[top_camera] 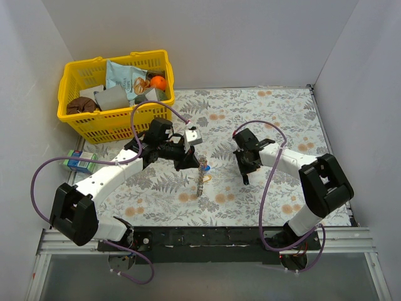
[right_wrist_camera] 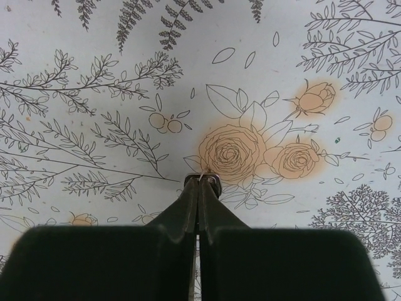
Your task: Put the keys on the keyring
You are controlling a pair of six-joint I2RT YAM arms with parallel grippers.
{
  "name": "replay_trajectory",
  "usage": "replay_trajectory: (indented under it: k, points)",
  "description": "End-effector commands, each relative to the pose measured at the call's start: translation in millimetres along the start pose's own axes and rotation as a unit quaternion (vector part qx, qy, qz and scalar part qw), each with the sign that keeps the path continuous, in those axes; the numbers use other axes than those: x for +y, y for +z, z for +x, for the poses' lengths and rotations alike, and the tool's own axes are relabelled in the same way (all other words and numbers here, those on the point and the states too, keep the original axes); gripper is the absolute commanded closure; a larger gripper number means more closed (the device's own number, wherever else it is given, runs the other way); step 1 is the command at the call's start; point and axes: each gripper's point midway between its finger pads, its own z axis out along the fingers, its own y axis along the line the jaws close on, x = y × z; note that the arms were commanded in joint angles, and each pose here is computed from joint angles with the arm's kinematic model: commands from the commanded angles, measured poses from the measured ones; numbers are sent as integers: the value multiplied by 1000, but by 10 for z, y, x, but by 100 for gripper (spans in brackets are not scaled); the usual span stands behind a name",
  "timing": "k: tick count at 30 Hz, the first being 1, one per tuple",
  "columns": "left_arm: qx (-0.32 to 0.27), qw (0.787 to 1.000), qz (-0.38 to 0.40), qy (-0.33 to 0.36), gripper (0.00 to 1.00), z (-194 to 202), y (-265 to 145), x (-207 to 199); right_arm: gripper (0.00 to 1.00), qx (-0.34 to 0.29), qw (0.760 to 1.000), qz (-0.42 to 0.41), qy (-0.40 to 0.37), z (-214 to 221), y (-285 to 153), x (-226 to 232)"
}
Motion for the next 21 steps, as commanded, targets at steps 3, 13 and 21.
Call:
replay_trajectory:
  k: [3, 13, 21]
  points:
    - [-28, 999, 5, 32, 100, -186, -84, -91, 99, -38, 999, -4, -14, -246, -232, 28]
    - [-28, 999, 4, 34, 100, -189, -91, -91, 99, -69, 991, -84, -80, -469, -509, 472]
    - [-25, 999, -4, 36, 100, -179, -105, -74, 99, -131, 962, -194, -143, -627, -885, 831]
